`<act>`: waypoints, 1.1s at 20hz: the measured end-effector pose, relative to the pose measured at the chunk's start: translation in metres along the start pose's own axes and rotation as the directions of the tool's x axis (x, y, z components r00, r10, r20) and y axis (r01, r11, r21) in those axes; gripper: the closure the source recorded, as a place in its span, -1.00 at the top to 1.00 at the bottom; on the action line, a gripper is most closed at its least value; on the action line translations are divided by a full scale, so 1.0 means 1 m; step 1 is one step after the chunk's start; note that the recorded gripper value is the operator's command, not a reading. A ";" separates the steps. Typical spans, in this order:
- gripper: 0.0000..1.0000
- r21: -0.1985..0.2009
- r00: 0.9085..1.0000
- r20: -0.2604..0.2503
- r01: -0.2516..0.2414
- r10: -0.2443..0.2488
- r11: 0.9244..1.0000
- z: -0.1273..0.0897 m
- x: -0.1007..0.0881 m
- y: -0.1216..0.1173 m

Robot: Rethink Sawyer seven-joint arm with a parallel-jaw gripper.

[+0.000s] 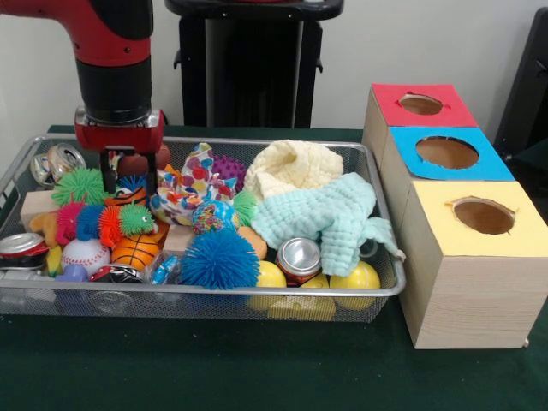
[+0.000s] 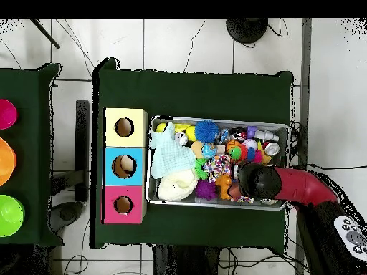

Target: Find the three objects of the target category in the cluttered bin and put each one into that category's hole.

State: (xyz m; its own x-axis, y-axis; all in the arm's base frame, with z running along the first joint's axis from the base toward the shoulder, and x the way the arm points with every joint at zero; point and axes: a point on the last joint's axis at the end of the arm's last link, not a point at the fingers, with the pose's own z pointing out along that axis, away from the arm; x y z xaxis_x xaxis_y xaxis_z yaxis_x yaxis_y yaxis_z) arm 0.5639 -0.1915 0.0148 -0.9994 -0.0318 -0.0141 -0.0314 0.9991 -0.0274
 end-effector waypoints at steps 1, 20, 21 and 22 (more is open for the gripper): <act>1.00 -0.002 1.000 -0.003 0.001 -0.001 1.000 0.000 0.001 0.001; 1.00 -0.018 1.000 -0.017 0.002 -0.002 1.000 0.010 0.006 0.007; 1.00 -0.018 1.000 -0.017 0.002 -0.003 1.000 0.011 0.005 0.007; 1.00 -0.017 1.000 -0.017 0.003 -0.003 1.000 0.011 0.005 0.007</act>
State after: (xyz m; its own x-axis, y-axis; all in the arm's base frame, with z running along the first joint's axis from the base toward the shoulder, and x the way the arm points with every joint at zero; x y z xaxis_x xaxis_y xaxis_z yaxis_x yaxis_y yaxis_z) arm 0.5591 -0.1847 0.0039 -0.9994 -0.0345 0.0027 -0.0345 0.9994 -0.0101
